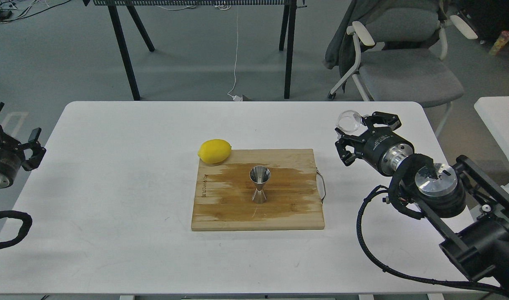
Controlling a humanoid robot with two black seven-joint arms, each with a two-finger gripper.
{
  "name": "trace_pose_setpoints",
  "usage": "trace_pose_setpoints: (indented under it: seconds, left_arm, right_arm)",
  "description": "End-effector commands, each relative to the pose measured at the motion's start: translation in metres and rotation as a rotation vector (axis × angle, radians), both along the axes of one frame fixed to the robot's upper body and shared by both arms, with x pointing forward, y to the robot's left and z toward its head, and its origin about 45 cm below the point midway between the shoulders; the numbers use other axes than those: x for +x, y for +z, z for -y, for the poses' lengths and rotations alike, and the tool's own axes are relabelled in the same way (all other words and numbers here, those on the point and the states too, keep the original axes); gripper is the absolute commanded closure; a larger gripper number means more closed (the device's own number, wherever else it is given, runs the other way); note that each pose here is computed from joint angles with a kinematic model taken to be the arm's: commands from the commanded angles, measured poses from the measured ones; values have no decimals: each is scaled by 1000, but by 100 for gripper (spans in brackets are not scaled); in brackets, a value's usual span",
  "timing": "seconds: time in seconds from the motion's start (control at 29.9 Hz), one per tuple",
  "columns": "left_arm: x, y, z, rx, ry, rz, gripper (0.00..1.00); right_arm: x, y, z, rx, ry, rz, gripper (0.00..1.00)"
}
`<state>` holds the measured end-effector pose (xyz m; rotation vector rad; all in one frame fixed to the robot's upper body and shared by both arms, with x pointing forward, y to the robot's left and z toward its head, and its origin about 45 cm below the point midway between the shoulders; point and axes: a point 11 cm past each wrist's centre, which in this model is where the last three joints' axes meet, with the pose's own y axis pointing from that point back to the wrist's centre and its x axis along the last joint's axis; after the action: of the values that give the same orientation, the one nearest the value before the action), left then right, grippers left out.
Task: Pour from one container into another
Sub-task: 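Lift the glass cup with the right gripper over the jigger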
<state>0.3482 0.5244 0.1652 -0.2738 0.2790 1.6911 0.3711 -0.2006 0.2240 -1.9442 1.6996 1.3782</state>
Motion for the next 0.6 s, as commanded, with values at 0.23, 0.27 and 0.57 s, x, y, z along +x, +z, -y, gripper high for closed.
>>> trace_pose_setpoints:
  seconds: [0.23, 0.27, 0.57]
  left_arm:
    - [0, -1, 0, -1, 0, -2, 6]
    - [0, -1, 0, -1, 0, -2, 6]
    - [1, -8, 9, -16, -12, -7, 6]
  right_arm:
    - [3, 4, -74, -320, 276, 157, 54]
    - [1, 3, -81, -337, 297, 171, 54]
    - [-17, -13, -102, -484, 432, 225, 55]
